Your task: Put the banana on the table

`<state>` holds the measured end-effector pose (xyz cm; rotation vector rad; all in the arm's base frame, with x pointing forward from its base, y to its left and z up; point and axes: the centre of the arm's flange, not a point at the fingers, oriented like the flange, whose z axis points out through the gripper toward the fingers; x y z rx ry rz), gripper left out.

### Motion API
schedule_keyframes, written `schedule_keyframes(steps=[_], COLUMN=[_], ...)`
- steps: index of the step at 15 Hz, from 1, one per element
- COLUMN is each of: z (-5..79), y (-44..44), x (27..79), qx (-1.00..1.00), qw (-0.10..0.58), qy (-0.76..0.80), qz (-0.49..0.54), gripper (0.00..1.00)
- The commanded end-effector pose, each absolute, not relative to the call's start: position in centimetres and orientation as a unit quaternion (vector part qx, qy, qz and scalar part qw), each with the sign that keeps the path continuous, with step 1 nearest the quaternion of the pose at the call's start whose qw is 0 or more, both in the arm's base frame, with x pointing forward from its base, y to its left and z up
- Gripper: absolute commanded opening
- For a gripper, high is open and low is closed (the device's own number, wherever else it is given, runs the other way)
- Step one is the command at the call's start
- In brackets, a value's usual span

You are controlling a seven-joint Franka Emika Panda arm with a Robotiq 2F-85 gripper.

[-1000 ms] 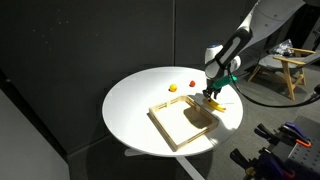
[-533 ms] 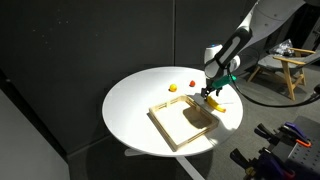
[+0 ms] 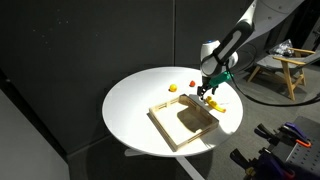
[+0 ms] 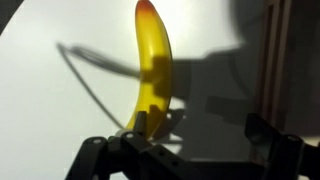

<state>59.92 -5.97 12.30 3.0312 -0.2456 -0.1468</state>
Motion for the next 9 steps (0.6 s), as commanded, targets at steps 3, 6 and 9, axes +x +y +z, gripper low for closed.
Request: schedule_keyframes(steps=[3,6,9], z=[17.4,19.5,21.4], y=[-2.4,-0.5,1.1], x=[58.1,57.3,56.5], qx=[0.996,0.995,0.996], qw=[0.040,0.039,0.036], qy=[-0.044,-0.030,-0.011], qz=[-0.068,-0.081,-0.086], gripper=[1.00,1.00,1.00])
